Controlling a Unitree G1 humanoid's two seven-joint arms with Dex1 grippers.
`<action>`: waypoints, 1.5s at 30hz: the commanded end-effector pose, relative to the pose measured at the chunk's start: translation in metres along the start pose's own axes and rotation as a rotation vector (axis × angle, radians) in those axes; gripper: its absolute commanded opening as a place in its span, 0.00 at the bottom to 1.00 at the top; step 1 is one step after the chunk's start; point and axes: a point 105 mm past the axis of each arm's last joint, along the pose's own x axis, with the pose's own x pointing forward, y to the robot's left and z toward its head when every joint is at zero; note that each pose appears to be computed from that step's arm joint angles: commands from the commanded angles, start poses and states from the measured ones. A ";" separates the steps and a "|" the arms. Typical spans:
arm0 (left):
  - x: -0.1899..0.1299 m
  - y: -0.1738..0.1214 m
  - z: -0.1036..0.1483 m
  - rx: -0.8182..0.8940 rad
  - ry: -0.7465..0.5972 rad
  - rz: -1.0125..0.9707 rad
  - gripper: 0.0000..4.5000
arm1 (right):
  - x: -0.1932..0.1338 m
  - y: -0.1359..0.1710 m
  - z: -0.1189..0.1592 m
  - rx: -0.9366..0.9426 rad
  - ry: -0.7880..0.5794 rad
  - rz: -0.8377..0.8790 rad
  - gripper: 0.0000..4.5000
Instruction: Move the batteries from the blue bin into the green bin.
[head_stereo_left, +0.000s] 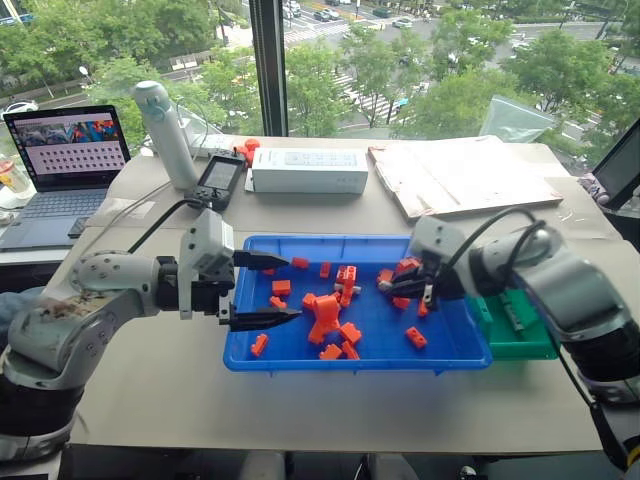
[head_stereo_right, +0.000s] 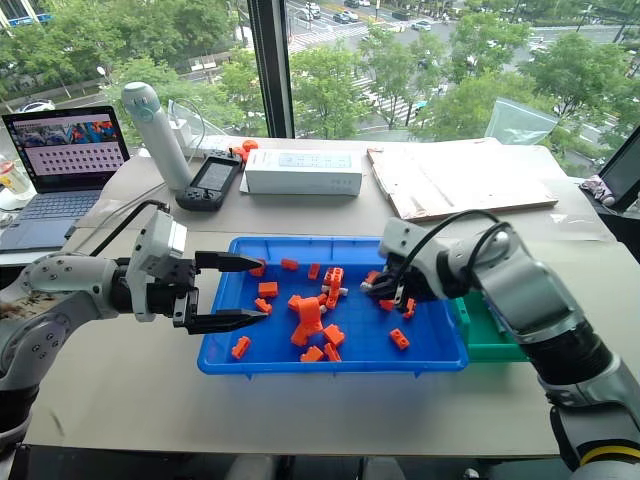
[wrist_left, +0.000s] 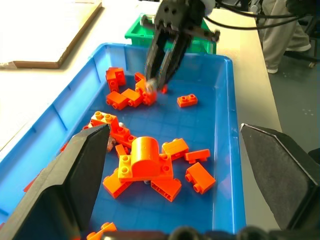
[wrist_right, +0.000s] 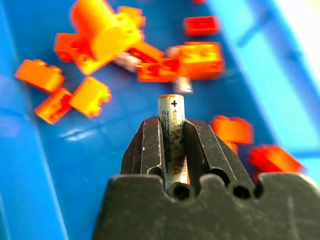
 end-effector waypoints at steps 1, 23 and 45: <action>0.005 0.001 0.008 0.055 -0.030 -0.038 1.00 | -0.041 -0.028 -0.011 0.022 0.010 -0.156 0.06; -0.006 0.014 0.001 0.084 0.043 0.005 1.00 | -0.057 -0.046 -0.023 0.018 0.024 -0.244 0.95; -0.046 -0.019 -0.028 -0.017 0.211 0.152 1.00 | 0.117 0.082 0.061 -0.136 -0.283 0.292 0.94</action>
